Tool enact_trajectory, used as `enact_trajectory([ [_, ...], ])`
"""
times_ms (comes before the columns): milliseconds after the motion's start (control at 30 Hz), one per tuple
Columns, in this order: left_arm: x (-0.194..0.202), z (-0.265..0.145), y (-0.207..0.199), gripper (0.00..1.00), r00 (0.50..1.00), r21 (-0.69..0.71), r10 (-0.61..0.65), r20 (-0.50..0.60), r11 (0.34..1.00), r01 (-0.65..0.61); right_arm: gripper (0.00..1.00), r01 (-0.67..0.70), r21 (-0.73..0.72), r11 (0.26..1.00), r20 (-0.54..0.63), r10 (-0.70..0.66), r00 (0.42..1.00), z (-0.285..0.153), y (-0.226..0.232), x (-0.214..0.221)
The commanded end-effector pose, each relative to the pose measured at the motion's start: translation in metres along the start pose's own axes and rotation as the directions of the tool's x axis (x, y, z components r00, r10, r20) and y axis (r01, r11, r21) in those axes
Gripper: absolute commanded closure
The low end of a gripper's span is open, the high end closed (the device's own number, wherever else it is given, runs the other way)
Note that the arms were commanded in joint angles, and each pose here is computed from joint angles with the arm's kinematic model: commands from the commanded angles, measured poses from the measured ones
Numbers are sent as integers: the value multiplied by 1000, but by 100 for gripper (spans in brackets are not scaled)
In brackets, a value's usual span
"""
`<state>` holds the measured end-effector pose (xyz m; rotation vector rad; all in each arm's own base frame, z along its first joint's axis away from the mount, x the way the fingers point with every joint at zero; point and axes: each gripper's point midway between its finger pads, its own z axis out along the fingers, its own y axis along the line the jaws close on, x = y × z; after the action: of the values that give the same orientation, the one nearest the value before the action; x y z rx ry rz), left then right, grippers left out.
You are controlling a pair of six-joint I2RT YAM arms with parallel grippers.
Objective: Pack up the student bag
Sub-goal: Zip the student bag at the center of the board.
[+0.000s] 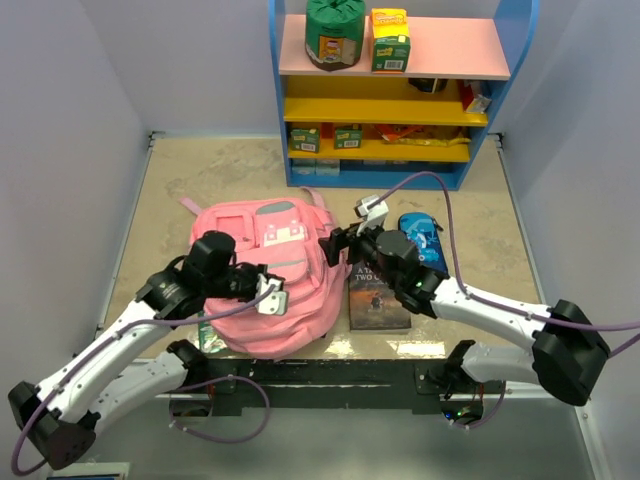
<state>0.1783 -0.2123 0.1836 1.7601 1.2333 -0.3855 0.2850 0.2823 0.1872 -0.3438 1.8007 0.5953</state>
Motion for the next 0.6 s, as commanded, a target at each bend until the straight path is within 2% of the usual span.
enact_trajectory([
  [0, -43, -34, 4, 100, 978, 5, 172, 122, 985, -174, 5, 153, -59, 986, 161, -142, 977, -9, 2, -23],
  [67, -40, -37, 6, 100, 982, -13, 157, 100, 988, -157, 1, 187, -82, 979, 214, -166, 963, -11, 3, -26],
  [167, -33, -42, 6, 100, 983, -56, 171, 71, 984, -167, 2, 242, -120, 963, 175, -219, 960, -3, 8, -16],
  [233, -31, -46, 9, 100, 983, -94, 174, 55, 981, -168, 5, 263, -195, 945, 143, -238, 961, -2, 18, -4],
  [367, -23, -48, 9, 100, 988, -104, 153, 16, 983, -150, 9, 249, -260, 933, 89, -234, 968, -6, 24, 20],
  [567, -19, -44, 7, 100, 991, -113, 136, 19, 985, -133, 14, 193, -332, 923, 97, -170, 981, -25, 32, 30],
])
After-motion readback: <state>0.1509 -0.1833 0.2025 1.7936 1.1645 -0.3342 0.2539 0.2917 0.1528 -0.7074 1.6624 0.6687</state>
